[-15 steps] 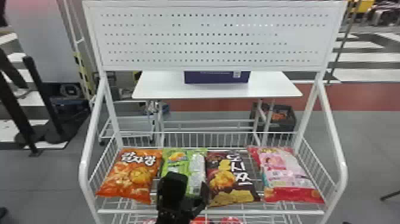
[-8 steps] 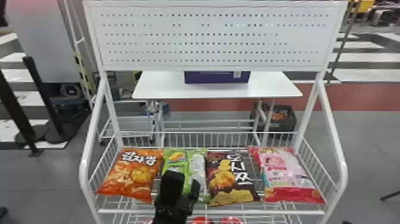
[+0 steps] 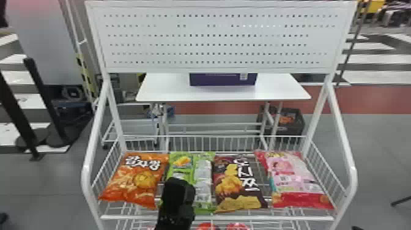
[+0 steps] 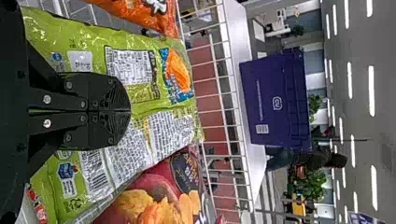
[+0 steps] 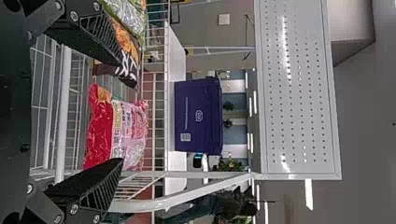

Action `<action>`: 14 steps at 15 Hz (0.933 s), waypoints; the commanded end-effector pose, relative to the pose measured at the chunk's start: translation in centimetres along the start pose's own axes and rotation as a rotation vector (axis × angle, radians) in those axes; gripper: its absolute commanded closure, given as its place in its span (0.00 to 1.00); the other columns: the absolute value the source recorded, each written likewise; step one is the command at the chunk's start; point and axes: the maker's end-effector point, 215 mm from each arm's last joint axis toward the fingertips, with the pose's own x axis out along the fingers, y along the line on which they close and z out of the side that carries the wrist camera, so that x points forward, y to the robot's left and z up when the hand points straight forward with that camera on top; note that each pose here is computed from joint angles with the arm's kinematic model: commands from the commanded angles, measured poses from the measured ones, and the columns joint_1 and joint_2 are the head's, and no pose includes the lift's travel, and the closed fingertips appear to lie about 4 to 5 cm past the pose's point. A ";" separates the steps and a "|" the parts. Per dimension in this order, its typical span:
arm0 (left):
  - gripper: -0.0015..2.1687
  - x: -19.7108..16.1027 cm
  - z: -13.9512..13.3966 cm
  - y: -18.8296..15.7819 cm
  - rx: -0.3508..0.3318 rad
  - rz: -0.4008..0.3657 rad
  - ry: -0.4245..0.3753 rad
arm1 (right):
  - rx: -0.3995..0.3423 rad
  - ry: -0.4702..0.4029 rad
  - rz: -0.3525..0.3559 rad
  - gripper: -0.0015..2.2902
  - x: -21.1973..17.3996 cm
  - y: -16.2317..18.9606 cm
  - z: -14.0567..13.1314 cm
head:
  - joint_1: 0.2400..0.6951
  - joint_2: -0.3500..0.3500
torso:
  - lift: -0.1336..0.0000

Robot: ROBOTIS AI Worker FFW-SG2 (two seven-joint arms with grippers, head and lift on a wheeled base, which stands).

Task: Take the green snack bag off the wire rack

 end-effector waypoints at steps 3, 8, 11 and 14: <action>0.83 -0.9 1.4 -0.5 -0.018 -0.007 -0.033 | 0.001 -0.001 0.000 0.07 0.0 0.0 0.1 | 0.57 0.50 | 1.00; 0.83 -2.2 3.7 -0.9 -0.052 -0.009 -0.085 | 0.002 -0.007 0.000 0.07 -0.1 0.0 0.3 | 0.57 0.50 | 1.00; 0.83 -3.5 5.8 -0.8 -0.065 0.003 -0.133 | 0.001 -0.010 -0.001 0.07 -0.1 0.0 0.4 | 0.57 0.50 | 1.00; 0.83 -5.7 7.8 -0.9 -0.090 -0.012 -0.181 | 0.001 -0.014 0.001 0.07 -0.2 0.1 0.6 | 0.57 0.50 | 1.00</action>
